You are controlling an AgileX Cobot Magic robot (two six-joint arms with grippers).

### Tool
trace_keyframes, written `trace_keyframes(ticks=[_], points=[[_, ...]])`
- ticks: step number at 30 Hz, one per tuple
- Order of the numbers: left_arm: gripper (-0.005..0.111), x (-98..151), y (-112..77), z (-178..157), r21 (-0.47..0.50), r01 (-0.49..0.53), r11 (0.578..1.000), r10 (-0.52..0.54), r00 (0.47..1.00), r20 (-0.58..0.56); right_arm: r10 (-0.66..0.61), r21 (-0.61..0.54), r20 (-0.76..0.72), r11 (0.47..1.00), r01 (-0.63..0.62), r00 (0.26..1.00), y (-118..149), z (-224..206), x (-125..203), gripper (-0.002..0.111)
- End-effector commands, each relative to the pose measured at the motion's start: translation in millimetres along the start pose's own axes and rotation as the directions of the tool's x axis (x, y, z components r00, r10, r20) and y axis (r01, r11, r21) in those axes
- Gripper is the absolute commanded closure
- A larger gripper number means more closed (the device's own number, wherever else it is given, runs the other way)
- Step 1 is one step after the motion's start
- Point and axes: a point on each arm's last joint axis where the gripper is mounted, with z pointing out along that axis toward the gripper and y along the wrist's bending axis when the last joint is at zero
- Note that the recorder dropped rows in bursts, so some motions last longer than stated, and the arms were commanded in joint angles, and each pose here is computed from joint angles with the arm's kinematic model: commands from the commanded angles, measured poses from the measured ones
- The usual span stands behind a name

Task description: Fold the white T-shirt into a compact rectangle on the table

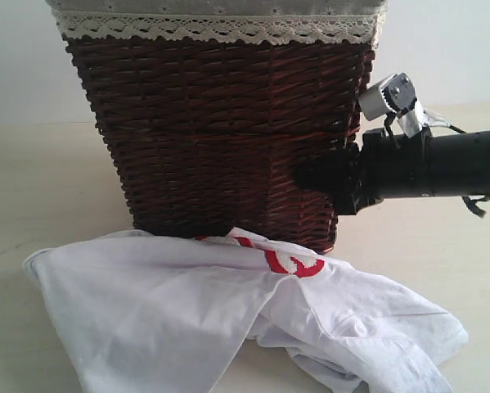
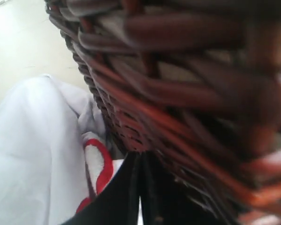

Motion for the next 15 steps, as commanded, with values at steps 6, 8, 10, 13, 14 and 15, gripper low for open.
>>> trace_keyframes(ticks=[6,8,10,13,14,15], points=[[0.105,0,0.0,0,0.003,0.001,1.0,-0.001,1.0,0.007,-0.094,0.075,0.063,0.993,0.089,0.994,-39,18,-38,0.107],[0.105,0,0.0,0,0.003,0.001,1.0,-0.001,1.0,0.007,-0.105,0.103,0.057,0.99,0.099,0.993,-48,22,-42,0.107],[0.105,0,0.0,0,0.003,0.001,1.0,-0.001,1.0,0.007,-0.117,0.117,0.053,0.987,0.11,0.992,-53,28,-45,0.107],[0.105,0,0.0,0,0.003,0.001,1.0,-0.001,1.0,0.007,-0.133,0.151,0.027,0.98,0.128,0.991,-60,41,-48,0.107],[0.105,0,0.0,0,0.003,0.001,1.0,-0.001,1.0,0.007,-0.14,0.158,0.019,0.978,0.135,0.99,-62,46,-49,0.107],[0.105,0,0.0,0,0.003,0.001,1.0,-0.001,1.0,0.007,-0.14,0.158,0.017,0.978,0.136,0.99,-61,50,-51,0.107]])
